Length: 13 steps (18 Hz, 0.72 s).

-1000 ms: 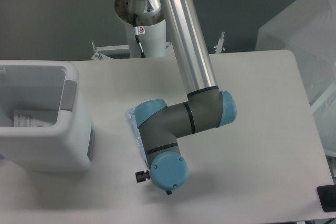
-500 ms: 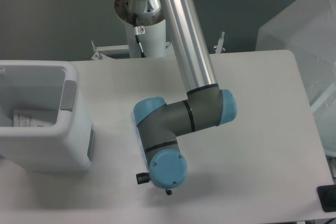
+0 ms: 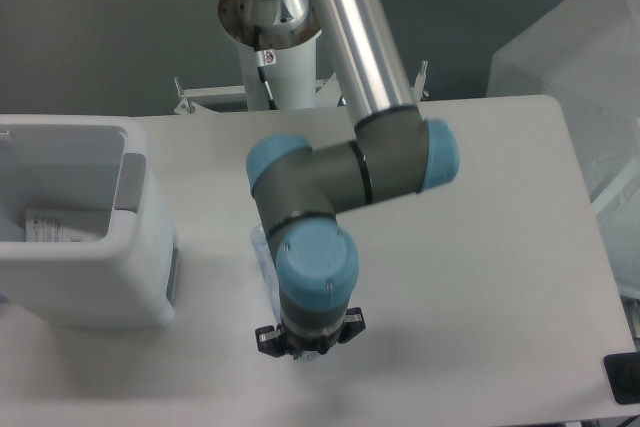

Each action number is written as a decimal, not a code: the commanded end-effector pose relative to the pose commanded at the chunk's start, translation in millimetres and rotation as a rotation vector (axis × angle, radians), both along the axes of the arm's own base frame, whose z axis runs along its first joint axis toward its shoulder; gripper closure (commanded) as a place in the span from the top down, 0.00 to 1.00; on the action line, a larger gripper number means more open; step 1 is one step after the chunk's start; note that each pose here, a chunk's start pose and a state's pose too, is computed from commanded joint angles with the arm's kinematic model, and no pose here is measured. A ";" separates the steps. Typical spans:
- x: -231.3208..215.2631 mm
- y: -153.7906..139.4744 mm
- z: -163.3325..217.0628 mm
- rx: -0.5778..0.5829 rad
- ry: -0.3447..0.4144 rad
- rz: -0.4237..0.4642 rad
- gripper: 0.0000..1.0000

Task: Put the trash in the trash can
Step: 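Lower the gripper to the bottle's cap end and close on it, then lift the bottle and carry it over the trash bin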

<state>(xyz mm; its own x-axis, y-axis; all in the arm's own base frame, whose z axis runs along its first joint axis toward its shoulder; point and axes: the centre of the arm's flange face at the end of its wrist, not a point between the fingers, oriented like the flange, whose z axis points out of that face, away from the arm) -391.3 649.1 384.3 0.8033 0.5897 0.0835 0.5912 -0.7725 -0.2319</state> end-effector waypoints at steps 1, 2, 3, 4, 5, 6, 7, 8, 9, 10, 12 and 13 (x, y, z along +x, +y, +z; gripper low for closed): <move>-2.3 -4.0 16.8 0.040 0.020 0.005 0.14; -4.4 -8.1 32.3 0.078 0.037 0.008 0.14; -2.6 -11.0 50.3 0.122 0.056 0.006 0.14; -0.9 -13.3 66.5 0.167 0.072 0.002 0.14; 2.8 -17.0 85.2 0.206 0.094 -0.003 0.14; 7.2 -20.0 103.3 0.247 0.116 -0.008 0.14; 13.2 -24.2 123.3 0.288 0.135 -0.015 0.14; 20.0 -27.9 141.1 0.330 0.144 -0.027 0.14; 28.7 -32.6 160.2 0.374 0.145 -0.042 0.14; 37.4 -37.4 177.1 0.411 0.141 -0.057 0.14; 44.9 -49.9 204.7 0.477 0.127 -0.075 0.14; 49.6 -57.6 219.9 0.511 0.122 -0.087 0.14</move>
<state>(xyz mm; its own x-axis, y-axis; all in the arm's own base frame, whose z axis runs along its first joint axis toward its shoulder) -341.7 591.5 604.2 0.8691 0.4293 0.2457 0.4754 -0.5877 -0.6547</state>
